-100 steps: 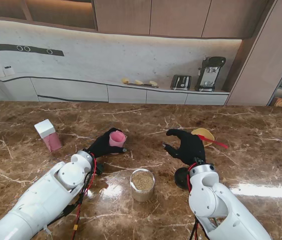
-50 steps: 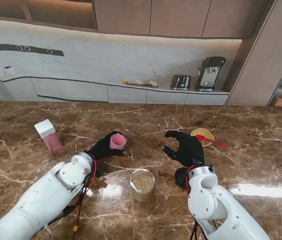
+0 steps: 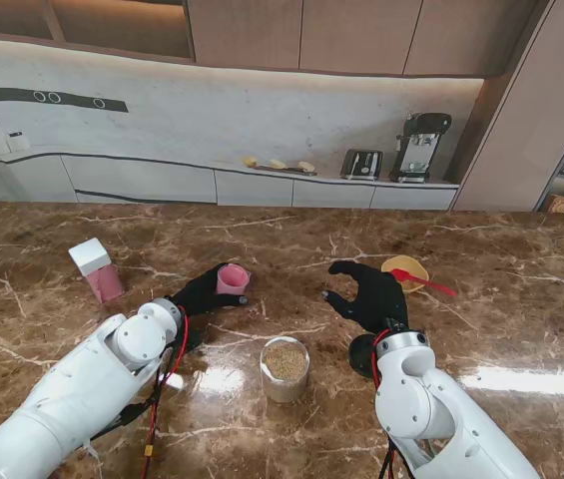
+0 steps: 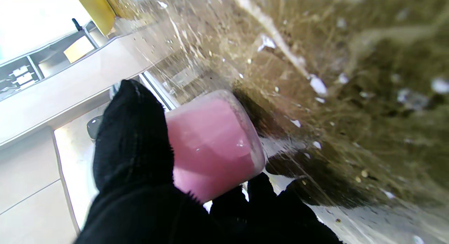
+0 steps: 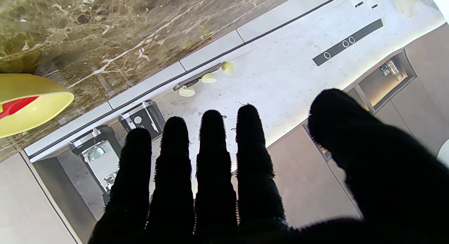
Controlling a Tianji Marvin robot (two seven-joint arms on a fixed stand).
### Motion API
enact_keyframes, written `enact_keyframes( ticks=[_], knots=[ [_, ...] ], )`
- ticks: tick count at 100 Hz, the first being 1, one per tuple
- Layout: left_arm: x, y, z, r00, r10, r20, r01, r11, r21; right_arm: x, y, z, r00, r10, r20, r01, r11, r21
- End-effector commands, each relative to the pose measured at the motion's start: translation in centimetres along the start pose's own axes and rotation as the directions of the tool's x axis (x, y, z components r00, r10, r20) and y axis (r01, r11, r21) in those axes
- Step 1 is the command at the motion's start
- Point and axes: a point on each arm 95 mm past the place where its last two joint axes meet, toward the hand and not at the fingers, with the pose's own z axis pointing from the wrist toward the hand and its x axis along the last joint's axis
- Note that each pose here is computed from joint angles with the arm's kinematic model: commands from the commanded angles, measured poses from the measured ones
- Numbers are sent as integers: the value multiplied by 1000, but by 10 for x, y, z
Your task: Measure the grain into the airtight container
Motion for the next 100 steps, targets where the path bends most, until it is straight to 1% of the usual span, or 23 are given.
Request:
enact_keyframes(
  ticks=[1,11,20,41,54,100],
  knots=[
    [-19,3,-6,998,-5,56,6,1000,-10,-1,-4,-3,1000,7,7,-8,1000,18],
    [-23,4,-8,998,16,66,-14,1000,-17,-2,-4,-4,1000,6,6,-6,1000,18],
    [-26,4,-10,997,18,75,-17,1000,-18,-3,-3,-4,1000,1,3,-1,1000,13],
    [-30,4,-12,996,39,80,-37,999,-20,-3,-1,-5,1000,2,3,-2,1000,6],
    [-33,2,-15,995,60,80,-59,998,-9,-3,-1,-6,1000,-1,1,1,1000,12],
    [-38,-7,-23,994,85,65,-87,996,28,1,3,-8,1000,-6,-12,6,1000,8]
  ],
)
